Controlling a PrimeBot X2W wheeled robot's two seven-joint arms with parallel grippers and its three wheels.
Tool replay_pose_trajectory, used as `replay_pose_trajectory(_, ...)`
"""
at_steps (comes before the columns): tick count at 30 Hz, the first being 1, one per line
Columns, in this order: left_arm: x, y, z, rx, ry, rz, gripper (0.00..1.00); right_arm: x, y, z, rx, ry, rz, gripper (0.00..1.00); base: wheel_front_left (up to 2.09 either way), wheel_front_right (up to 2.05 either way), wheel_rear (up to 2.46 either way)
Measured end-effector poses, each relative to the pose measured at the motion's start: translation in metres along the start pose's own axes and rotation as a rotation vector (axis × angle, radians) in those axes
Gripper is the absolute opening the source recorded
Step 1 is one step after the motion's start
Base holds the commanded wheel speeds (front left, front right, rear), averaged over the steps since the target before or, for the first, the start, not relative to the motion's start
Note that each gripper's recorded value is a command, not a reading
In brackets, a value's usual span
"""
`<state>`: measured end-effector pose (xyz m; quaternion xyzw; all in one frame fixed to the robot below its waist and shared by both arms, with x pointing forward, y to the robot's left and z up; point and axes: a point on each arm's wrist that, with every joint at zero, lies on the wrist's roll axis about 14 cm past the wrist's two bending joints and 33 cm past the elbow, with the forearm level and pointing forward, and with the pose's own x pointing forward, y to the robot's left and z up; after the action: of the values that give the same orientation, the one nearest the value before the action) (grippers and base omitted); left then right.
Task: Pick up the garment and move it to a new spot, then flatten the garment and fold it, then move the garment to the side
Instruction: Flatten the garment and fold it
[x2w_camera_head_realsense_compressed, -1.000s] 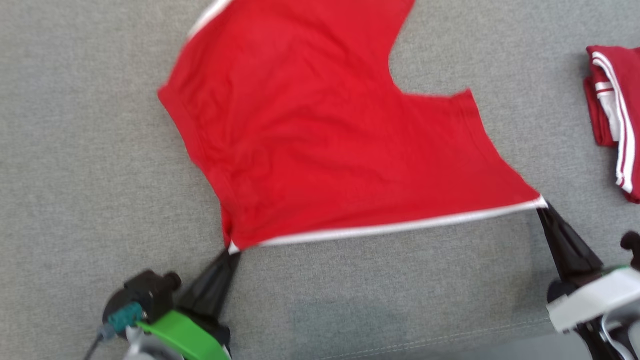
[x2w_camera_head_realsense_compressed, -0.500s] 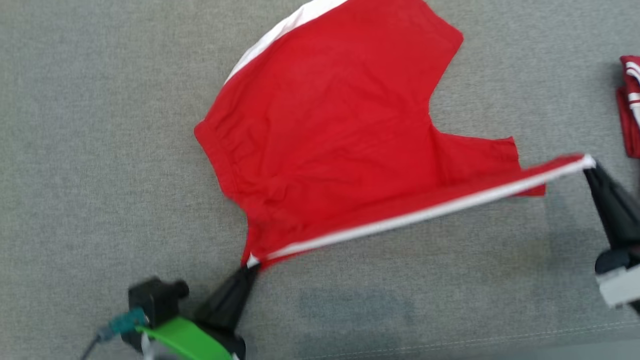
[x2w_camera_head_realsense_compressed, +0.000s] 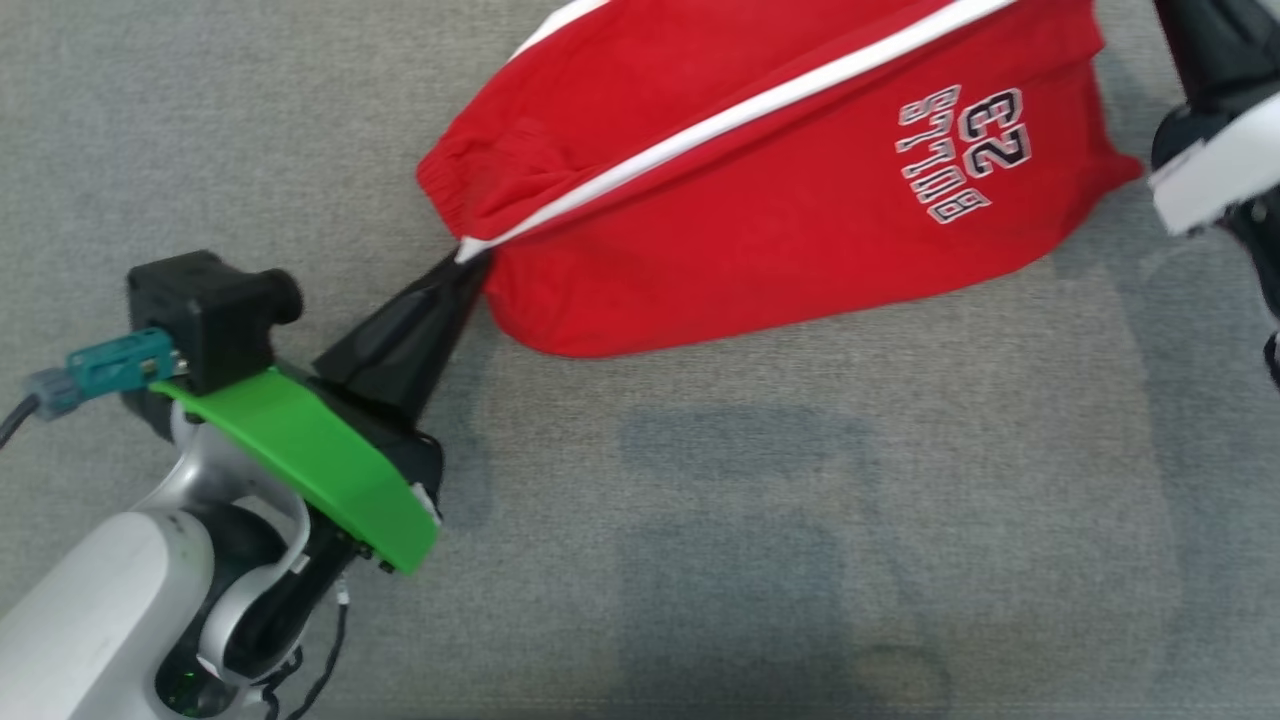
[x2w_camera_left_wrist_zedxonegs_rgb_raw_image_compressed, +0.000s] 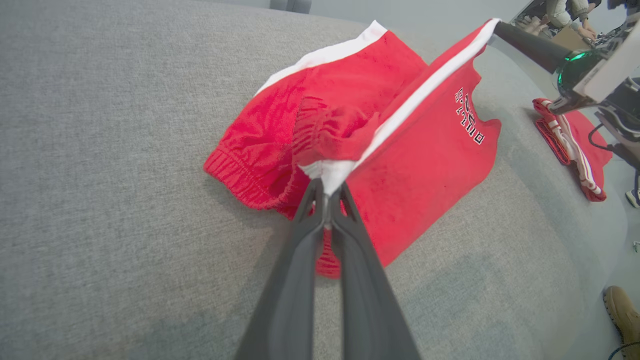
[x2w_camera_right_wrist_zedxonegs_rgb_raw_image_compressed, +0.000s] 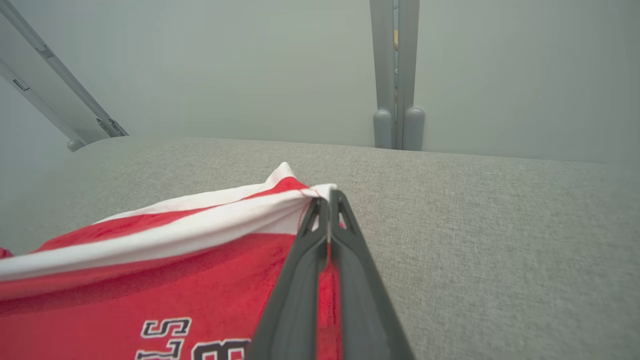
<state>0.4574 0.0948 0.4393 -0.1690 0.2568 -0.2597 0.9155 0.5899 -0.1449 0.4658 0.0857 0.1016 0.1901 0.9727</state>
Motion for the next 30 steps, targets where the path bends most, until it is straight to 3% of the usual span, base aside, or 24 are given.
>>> replay_pose_trajectory(4,-0.002,-0.015,-0.001,0.003,0.049,-0.034,0.00,0.029,0.002,0.002,-0.001,-0.015,0.017,0.00,0.00,0.00,0.00)
replay_pose_trajectory(11,0.000,0.004,0.016,-0.021,0.052,0.044,0.00,0.056,0.016,-0.007,-0.005,0.015,0.056,0.00,0.00,0.00,0.00)
replay_pose_trajectory(30,0.034,0.041,0.010,-0.093,0.174,0.162,0.00,0.079,0.036,-0.009,-0.113,0.092,0.087,0.00,0.00,0.00,0.00)
